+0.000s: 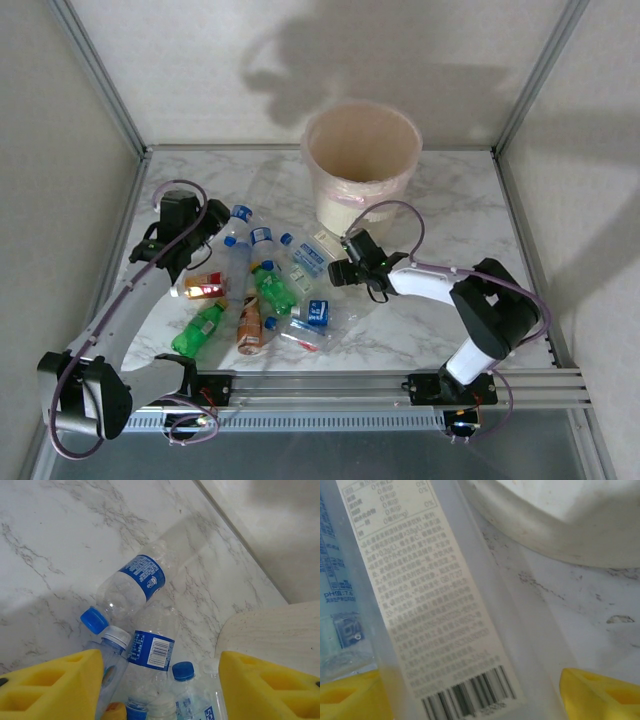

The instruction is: Put the plastic bottles in the bin

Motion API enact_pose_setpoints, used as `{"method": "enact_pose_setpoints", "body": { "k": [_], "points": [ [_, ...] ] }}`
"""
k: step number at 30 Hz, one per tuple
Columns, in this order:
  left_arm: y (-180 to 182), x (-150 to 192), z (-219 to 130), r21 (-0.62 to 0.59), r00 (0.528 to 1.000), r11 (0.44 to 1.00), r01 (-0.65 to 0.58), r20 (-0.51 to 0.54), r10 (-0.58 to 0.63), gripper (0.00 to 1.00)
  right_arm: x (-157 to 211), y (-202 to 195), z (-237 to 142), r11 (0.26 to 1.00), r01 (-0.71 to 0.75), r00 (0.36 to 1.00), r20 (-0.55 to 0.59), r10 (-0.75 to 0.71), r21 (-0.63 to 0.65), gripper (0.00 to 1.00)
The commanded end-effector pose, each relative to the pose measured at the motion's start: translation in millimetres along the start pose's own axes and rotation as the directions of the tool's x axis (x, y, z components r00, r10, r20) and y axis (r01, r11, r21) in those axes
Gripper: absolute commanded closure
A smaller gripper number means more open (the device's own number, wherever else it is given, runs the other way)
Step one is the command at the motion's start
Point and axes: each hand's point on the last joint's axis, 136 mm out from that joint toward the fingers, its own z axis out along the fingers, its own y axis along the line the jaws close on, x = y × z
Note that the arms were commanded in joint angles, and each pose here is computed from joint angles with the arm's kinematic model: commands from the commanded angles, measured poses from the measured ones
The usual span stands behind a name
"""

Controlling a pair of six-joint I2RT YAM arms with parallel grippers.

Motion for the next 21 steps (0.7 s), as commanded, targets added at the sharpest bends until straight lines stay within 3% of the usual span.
{"method": "enact_pose_setpoints", "body": {
  "k": [1, 9, 21],
  "points": [
    [5.6, 0.4, -3.7, -0.002, 1.0, 1.0, -0.006, 0.001, 0.006, 0.37, -9.7, 1.6, -0.8, 1.0, 0.024, 0.999, 0.022, -0.025, 0.013, 0.24],
    [6.5, 0.8, -2.2, 0.002, 1.0, 1.0, 0.004, -0.002, -0.004, 0.38, -1.5, 8.9, -19.3, 0.999, 0.026, 0.999, 0.045, -0.025, -0.021, 0.44],
    [14.7, 3.1, -8.2, -0.004, 0.999, 0.999, 0.051, 0.018, -0.051, 0.37, -22.8, 40.6, -86.4, 0.995, 0.069, 0.988, 0.143, -0.059, -0.066, 0.48]
  ]
}}
